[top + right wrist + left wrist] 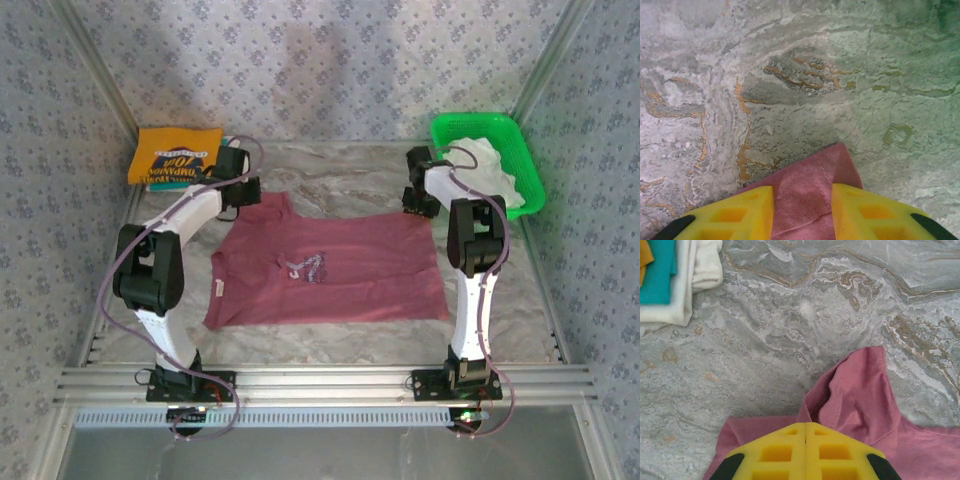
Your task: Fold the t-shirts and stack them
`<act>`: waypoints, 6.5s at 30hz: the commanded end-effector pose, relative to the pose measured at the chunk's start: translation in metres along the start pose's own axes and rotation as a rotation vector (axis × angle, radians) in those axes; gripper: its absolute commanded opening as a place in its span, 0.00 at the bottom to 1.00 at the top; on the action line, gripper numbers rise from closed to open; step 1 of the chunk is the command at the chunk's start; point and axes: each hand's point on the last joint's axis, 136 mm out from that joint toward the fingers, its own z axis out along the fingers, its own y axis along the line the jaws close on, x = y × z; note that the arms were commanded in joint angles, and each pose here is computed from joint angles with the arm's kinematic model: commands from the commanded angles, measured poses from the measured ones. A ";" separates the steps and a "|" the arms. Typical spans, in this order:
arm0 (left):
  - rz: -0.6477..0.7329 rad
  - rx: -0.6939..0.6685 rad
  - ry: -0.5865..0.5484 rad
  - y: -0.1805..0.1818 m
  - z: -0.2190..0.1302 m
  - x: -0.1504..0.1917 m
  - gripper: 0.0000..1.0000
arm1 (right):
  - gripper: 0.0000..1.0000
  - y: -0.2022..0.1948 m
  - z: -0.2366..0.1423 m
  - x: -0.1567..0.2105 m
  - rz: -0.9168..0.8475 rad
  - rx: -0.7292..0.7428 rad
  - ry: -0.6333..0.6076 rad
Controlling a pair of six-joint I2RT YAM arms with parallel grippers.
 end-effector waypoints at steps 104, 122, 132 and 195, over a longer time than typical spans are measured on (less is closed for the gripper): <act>0.127 -0.026 -0.307 0.041 -0.040 -0.104 0.00 | 0.00 0.000 -0.083 -0.088 0.123 -0.250 -0.419; 0.074 -0.112 -0.262 0.067 -0.047 -0.051 0.00 | 0.00 -0.009 -0.095 -0.046 0.101 -0.204 -0.416; 0.015 -0.128 -0.239 0.077 -0.063 -0.013 0.00 | 0.00 -0.012 -0.085 -0.008 0.133 -0.203 -0.368; -0.005 -0.056 0.103 -0.013 0.020 0.034 0.00 | 0.42 0.037 -0.107 0.038 -0.090 -0.268 -0.398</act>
